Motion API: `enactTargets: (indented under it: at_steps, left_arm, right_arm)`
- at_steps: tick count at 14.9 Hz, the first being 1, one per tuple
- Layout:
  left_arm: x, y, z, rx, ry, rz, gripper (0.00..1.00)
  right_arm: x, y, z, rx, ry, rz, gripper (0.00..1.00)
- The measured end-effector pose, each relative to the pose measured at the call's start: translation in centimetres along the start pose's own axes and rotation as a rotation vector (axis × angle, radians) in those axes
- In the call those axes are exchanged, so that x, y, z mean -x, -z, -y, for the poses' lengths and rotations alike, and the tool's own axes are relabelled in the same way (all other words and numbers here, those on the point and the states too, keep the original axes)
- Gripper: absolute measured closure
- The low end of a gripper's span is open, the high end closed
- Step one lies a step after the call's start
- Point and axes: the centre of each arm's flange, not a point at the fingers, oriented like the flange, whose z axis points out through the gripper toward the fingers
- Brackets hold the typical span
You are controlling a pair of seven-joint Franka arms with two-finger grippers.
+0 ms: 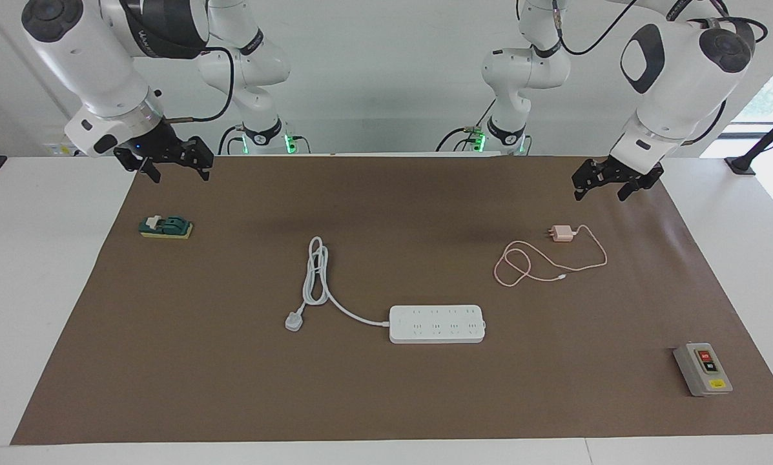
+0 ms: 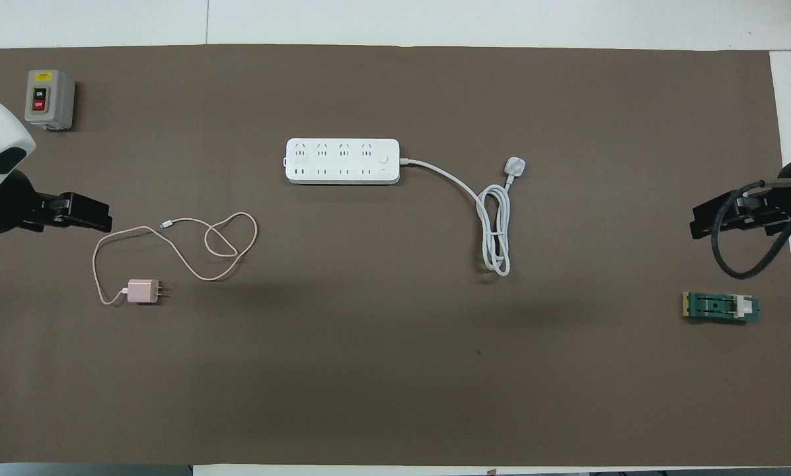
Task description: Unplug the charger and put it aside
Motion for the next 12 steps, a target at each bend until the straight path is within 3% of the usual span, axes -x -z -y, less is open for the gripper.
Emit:
enactTargets:
  at_steps: [4,12]
  left_arm:
    - [-0.34,0.57,0.05,-0.001,0.017,-0.047,0.0]
    - [-0.3,0.53,0.04,0.001,0.069,-0.045,0.0]
  right_arm:
    - [0.02,0.1,-0.37,-0.001,-0.007,-0.002,0.0]
    - [0.03,0.12,-0.61,-0.001,-0.011,-0.003,0.0]
